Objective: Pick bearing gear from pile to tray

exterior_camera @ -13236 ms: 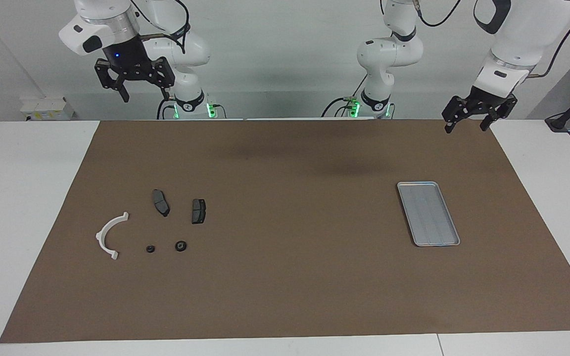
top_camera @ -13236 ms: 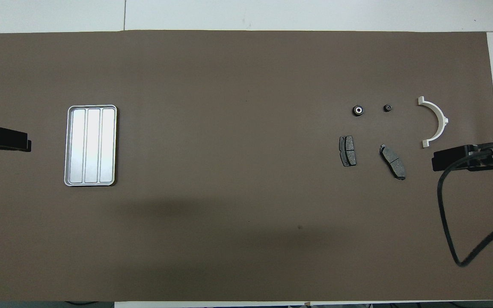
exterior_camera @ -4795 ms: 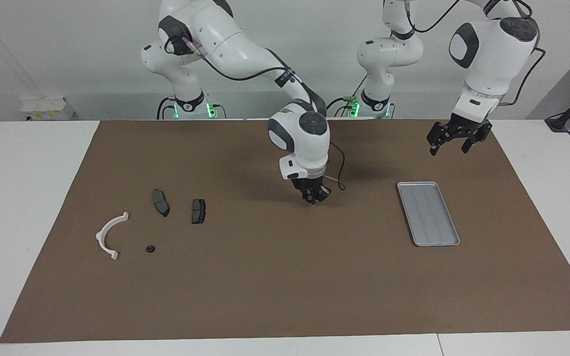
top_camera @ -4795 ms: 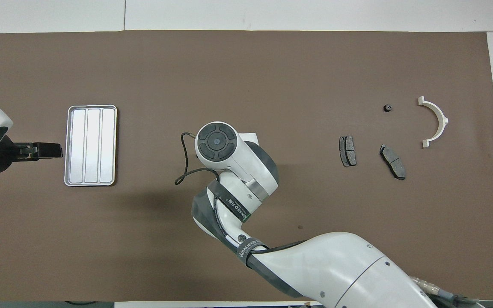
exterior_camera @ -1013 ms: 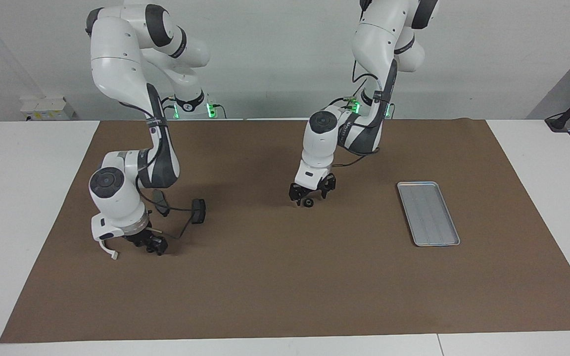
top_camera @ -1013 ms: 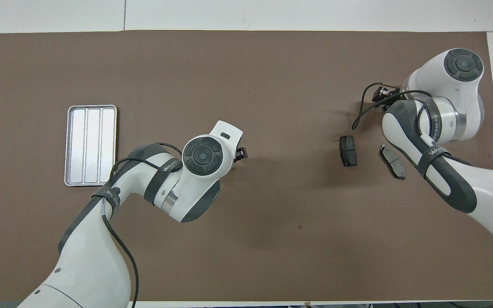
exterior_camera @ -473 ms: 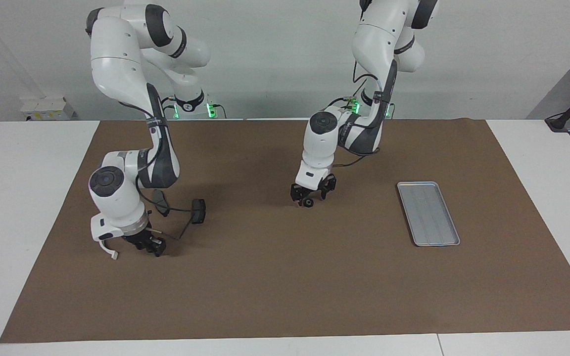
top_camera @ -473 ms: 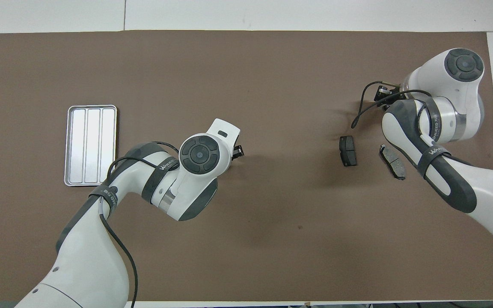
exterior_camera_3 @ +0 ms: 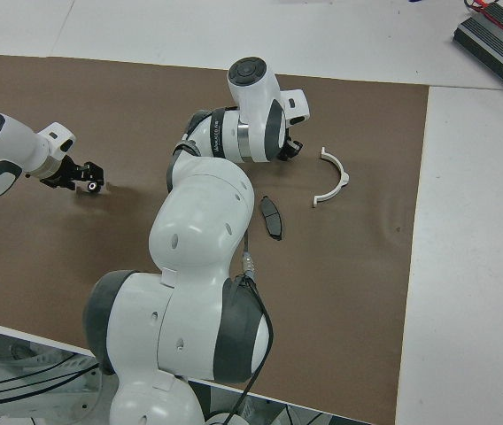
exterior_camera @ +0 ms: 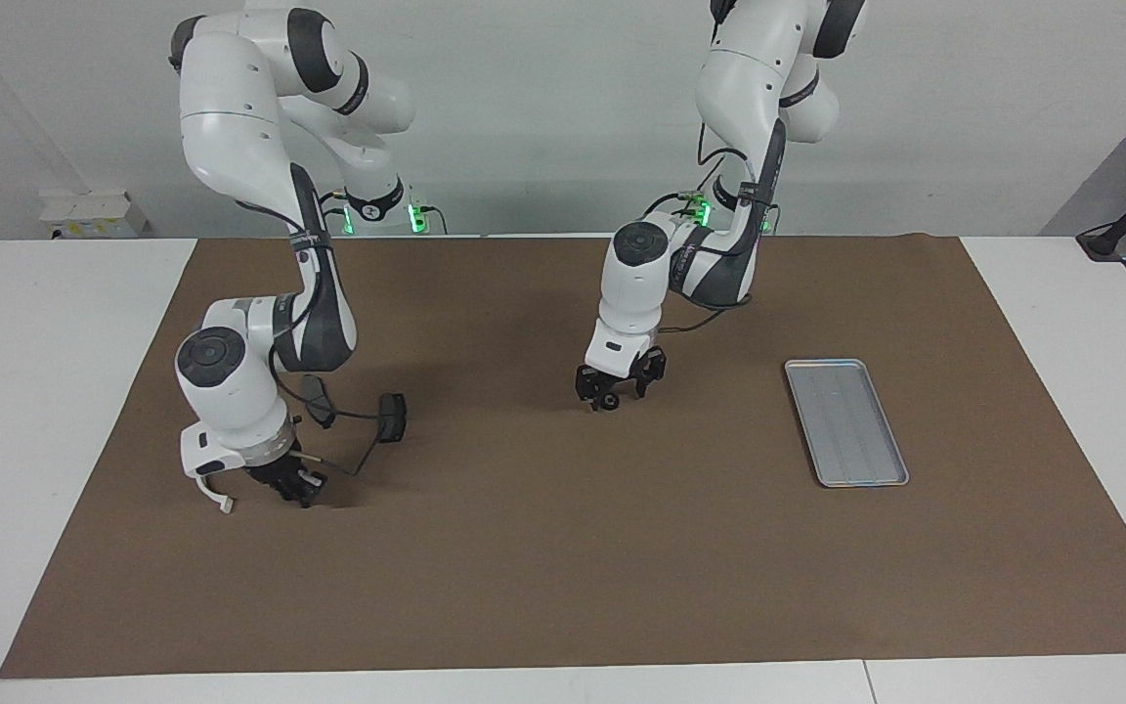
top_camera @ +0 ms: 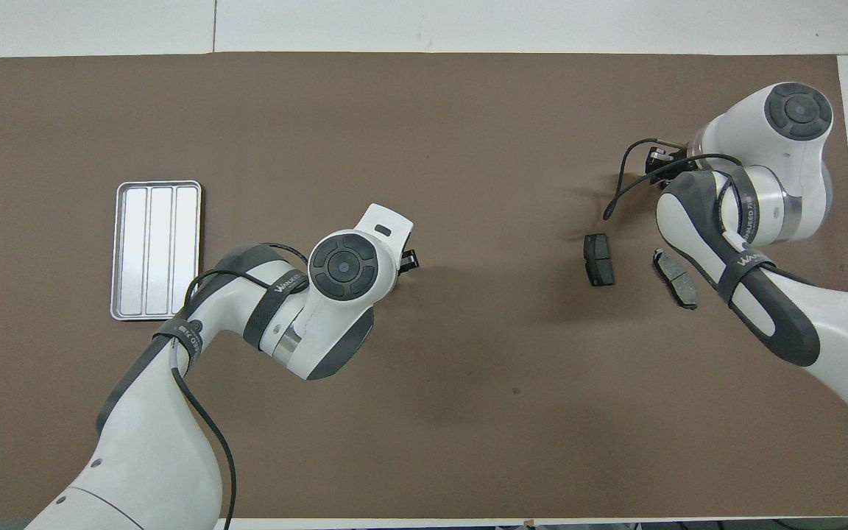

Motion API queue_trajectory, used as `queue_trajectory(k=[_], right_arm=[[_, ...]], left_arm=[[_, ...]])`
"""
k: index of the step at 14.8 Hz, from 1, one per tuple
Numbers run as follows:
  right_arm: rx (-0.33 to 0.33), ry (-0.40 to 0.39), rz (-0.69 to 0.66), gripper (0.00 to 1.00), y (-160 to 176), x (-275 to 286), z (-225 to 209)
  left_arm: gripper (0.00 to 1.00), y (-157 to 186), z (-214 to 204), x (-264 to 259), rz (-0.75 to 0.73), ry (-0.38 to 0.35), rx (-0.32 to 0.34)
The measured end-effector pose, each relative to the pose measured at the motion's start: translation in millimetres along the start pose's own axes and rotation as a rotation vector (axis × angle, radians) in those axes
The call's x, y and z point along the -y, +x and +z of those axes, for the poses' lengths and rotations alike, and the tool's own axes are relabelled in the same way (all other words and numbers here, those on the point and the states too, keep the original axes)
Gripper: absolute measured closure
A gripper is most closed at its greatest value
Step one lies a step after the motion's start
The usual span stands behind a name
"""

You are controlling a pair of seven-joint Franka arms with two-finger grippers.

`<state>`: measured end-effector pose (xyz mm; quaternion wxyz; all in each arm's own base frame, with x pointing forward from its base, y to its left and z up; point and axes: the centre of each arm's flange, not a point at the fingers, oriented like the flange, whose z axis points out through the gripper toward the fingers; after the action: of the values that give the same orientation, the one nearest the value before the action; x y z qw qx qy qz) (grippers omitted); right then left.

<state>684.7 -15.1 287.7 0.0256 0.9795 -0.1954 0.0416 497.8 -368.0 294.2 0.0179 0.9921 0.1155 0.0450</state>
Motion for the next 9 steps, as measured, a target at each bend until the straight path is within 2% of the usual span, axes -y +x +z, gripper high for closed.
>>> queue_trajectory(k=[3, 4, 8, 9], right_arm=[[0.000, 0.000, 0.000, 0.76, 0.0, 0.0, 0.0], [0.000, 0.000, 0.000, 0.76, 0.0, 0.0, 0.0], [0.002, -0.002, -0.024, 0.76, 0.1, -0.3, -0.1], [0.010, -0.007, -0.030, 0.76, 0.0, -1.0, -0.5]], left_arm=[[0.10, 0.0, 0.3, -0.1, 0.000, -0.001, -0.001], [0.15, 0.0, 0.2, -0.1, 0.000, -0.002, -0.001], [0.64, 1.2, -0.9, 0.5, -0.001, -0.003, -0.004], [0.65, 1.3, -0.9, 0.5, -0.002, -0.003, -0.004]])
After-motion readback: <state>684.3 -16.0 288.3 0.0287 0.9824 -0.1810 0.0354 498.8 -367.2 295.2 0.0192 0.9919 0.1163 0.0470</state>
